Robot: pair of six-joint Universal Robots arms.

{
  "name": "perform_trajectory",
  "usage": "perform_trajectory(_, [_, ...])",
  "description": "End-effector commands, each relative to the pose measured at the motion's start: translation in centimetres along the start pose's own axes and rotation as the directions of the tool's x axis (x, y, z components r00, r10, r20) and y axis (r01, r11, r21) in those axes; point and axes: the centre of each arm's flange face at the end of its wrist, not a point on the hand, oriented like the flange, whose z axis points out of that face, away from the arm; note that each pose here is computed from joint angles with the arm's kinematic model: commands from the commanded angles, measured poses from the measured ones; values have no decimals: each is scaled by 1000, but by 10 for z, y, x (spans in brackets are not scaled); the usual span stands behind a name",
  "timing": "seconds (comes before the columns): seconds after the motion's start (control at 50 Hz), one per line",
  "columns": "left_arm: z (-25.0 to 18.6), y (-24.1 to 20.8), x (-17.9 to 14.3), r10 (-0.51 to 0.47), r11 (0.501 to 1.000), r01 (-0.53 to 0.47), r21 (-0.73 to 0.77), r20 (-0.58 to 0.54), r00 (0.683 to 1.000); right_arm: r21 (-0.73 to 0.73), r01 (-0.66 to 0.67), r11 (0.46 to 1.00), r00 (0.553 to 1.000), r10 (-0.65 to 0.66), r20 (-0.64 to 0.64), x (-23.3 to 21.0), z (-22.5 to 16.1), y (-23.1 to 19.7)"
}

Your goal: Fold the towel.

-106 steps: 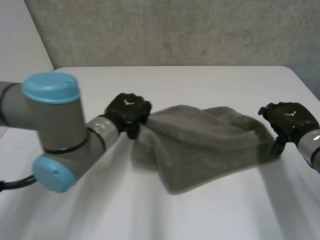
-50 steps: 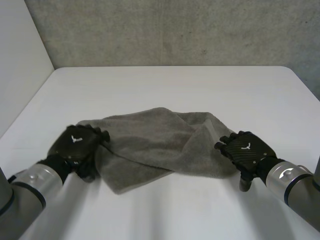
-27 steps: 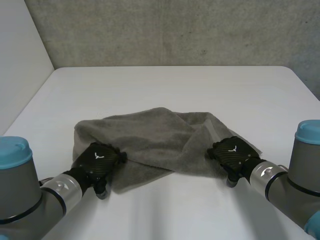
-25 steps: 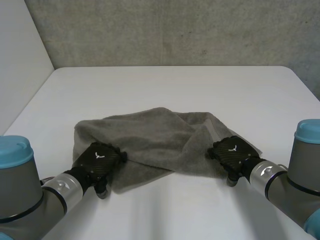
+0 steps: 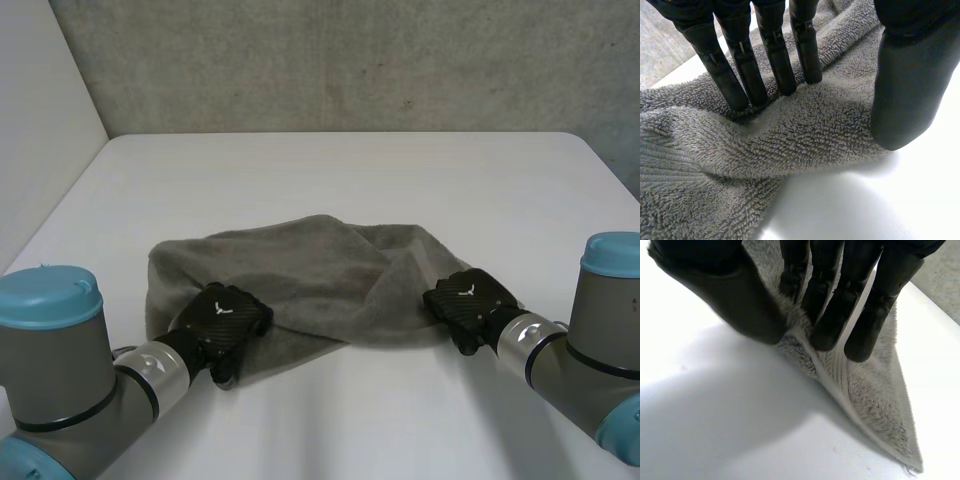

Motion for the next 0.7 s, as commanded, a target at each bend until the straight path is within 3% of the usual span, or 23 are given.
perform_trajectory(0.02, [-1, 0, -1, -10, 1000, 10, -9, 12, 1000, 11, -34, 999, 999, 34, -16, 6, 2, -3])
perform_trajectory(0.18, [-7, 0, 13, -4, 1000, 4, -20, -8, 1000, 29, -115, 993, 991, 116, -62, 15, -2, -11])
perform_trajectory(0.4, [-3, 5, 18, -2, 999, 1, -36, -25, 1000, 40, -112, 993, 990, 115, -82, 18, -8, -16])
perform_trajectory(0.7, [7, 6, 3, 11, 999, -7, -44, 89, 996, 64, -109, 992, 988, 115, -100, 23, -13, -24])
